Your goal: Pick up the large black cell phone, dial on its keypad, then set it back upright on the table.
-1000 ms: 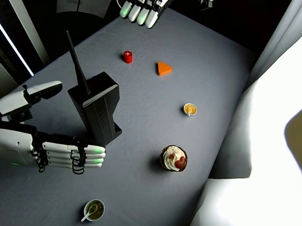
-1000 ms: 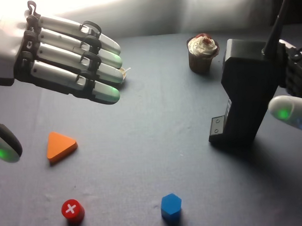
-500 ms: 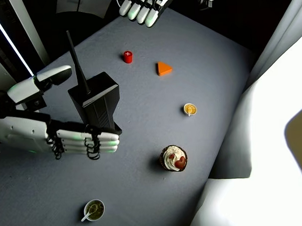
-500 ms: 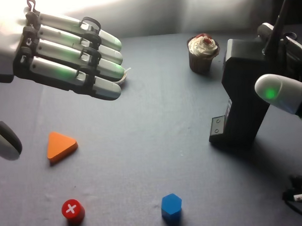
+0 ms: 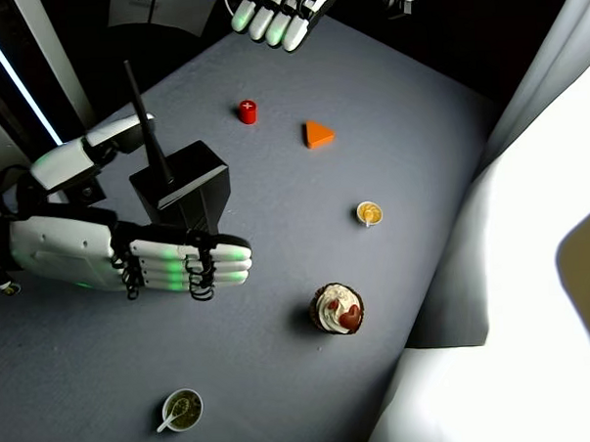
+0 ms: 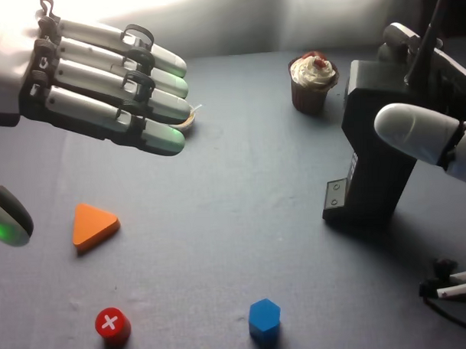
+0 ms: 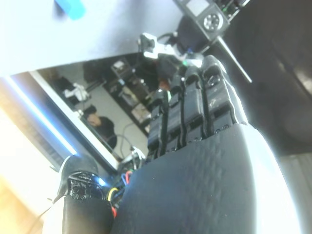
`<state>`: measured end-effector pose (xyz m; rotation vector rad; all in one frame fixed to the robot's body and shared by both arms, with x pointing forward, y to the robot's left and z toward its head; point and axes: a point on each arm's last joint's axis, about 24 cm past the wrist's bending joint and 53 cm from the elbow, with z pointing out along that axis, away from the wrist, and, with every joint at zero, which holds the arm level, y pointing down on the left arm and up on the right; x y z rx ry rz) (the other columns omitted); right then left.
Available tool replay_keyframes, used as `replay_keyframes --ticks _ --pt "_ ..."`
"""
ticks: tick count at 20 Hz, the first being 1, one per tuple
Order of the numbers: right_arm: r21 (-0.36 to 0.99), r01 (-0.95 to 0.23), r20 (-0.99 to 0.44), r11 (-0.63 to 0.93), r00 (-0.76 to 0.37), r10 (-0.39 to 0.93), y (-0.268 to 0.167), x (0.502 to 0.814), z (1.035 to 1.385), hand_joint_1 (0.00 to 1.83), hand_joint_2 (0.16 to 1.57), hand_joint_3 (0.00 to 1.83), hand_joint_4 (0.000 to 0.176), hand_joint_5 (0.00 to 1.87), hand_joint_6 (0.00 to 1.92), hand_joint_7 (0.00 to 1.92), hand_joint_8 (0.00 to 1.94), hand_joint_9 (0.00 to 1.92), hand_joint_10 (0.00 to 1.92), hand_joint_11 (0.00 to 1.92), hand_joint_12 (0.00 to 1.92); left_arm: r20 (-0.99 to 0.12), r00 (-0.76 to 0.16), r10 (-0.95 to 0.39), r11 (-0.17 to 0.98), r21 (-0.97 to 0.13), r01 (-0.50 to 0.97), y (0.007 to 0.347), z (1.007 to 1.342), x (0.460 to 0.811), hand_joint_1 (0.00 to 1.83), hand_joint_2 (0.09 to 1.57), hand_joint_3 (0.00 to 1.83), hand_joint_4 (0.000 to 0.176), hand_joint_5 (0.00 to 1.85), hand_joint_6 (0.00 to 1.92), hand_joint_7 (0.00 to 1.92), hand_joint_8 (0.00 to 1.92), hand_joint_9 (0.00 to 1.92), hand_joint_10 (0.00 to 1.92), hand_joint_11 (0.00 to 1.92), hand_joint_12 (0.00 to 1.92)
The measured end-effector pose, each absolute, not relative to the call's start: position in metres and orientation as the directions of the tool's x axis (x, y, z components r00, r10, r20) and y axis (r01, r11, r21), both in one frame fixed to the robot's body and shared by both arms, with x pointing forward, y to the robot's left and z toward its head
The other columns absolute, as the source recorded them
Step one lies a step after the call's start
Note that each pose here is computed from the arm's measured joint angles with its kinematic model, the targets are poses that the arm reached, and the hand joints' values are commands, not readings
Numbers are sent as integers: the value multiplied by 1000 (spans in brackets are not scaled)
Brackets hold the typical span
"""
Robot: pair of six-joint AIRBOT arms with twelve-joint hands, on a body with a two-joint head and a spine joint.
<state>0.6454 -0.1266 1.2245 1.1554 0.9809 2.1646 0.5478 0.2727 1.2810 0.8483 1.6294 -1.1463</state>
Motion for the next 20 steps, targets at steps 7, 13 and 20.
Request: replay_keyframes --ticks 7,13,20 --pt "781 -90 492 -618 -520 698 -126 647 1226 999 930 3 0 0 0 0 0 0 0 0 97 -947 -321 21 323 -297 898 273 1281 548 0 1129 1 21 102 0 91 0 67 0 0 131" --pt "783 -95 488 -614 -517 703 -129 647 1227 1023 963 0 0 0 0 17 0 34 0 0 277 -943 -333 17 324 -310 894 273 1281 548 0 1132 1 19 103 1 99 2 74 2 0 165" --pt "787 -107 477 -608 -519 709 -130 647 1229 1374 1183 7 0 730 930 819 1152 834 1447 556 1373 -944 -330 26 322 -304 896 273 1279 547 0 1133 1 23 115 3 124 6 100 8 0 169"
